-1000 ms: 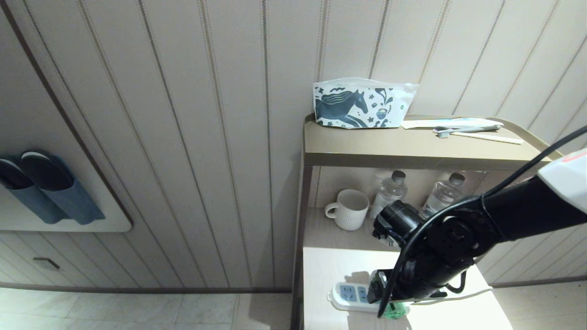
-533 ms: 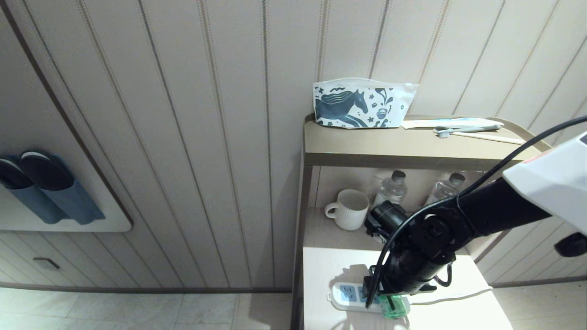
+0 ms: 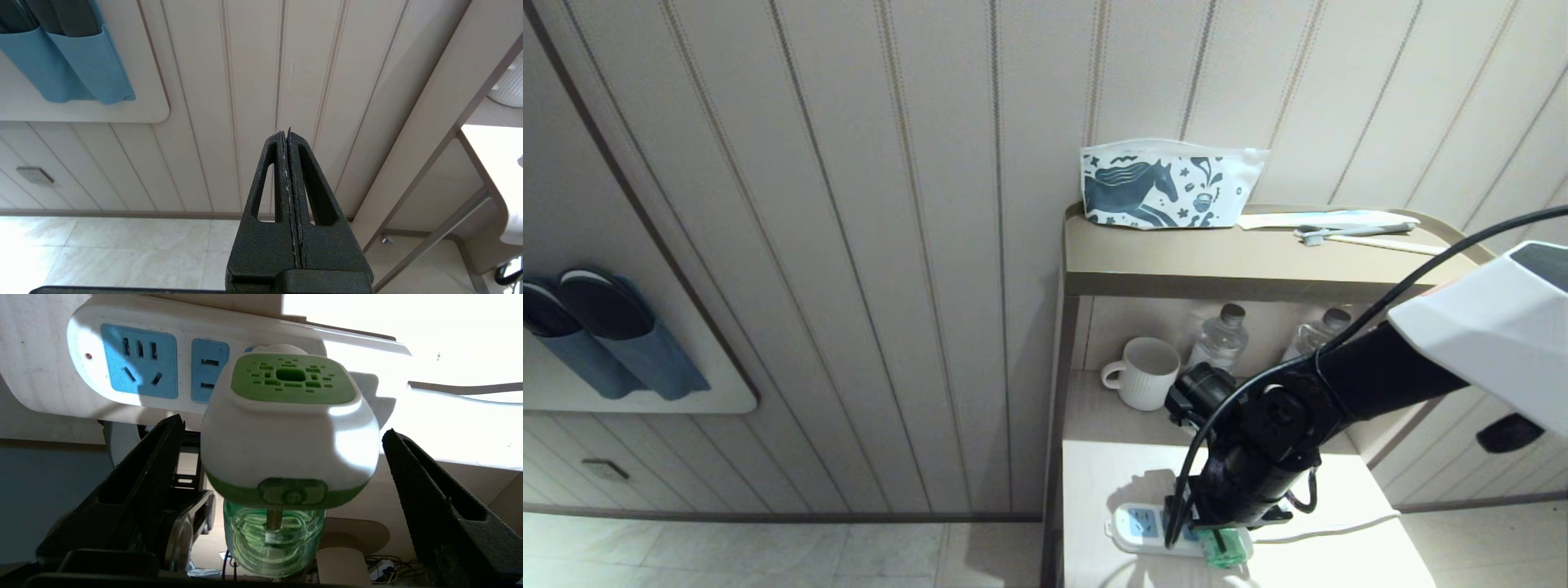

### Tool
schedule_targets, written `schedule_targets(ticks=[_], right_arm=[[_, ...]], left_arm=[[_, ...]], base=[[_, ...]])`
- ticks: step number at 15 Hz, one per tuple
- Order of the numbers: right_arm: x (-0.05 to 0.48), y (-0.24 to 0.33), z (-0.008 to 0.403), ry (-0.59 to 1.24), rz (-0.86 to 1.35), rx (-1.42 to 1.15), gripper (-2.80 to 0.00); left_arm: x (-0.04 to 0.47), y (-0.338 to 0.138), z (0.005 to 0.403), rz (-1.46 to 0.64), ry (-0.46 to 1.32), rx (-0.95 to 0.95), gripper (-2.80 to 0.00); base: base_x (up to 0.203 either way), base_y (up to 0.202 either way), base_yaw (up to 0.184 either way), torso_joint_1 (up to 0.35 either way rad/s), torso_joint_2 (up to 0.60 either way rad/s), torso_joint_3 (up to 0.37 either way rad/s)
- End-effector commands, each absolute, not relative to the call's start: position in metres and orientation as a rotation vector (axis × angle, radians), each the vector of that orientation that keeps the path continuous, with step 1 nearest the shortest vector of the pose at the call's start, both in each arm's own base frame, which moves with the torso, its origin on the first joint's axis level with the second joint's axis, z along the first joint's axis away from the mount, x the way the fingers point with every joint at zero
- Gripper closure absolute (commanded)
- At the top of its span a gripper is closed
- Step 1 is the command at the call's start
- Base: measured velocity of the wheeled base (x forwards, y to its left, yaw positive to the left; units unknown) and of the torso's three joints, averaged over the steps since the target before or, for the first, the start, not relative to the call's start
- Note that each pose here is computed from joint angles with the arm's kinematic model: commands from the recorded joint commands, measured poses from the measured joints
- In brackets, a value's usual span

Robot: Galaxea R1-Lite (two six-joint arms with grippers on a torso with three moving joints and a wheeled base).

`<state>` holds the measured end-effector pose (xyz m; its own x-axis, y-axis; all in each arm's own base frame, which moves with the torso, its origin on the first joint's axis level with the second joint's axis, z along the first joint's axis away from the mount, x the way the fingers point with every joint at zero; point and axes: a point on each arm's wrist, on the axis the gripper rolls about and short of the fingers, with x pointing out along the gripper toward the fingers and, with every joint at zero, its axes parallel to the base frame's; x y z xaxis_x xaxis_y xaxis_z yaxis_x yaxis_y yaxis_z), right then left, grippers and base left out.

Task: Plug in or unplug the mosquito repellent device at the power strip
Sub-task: Hold the socket with your left hand and unplug it with your right hand

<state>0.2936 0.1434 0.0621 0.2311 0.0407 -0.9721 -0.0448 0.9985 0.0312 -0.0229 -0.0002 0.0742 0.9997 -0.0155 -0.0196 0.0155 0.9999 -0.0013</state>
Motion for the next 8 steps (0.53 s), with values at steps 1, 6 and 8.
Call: schedule_targets(ticks=[1, 6, 8], right_arm=[[0.2953, 0.1447, 0.0587, 1.332, 0.058, -0.002, -2.8], [0.2974, 0.1457, 0.0558, 1.324, 0.062, 0.0, 0.0], [0.2975, 0.1458, 0.0531, 1.332, 0.06, -0.003, 0.0]], left_arm=[[-0.0228, -0.0002, 0.0742, -0.015, 0.021, -0.002, 0.0], [-0.0228, -0.0002, 0.0742, -0.015, 0.021, -0.002, 0.0], [-0.0228, -0.0002, 0.0742, -0.015, 0.021, -0.002, 0.0]], base=[[0.0, 0.0, 0.0, 0.0, 0.0, 0.0], [0.0, 0.0, 0.0, 0.0, 0.0, 0.0], [0.0, 0.0, 0.0, 0.0, 0.0, 0.0]])
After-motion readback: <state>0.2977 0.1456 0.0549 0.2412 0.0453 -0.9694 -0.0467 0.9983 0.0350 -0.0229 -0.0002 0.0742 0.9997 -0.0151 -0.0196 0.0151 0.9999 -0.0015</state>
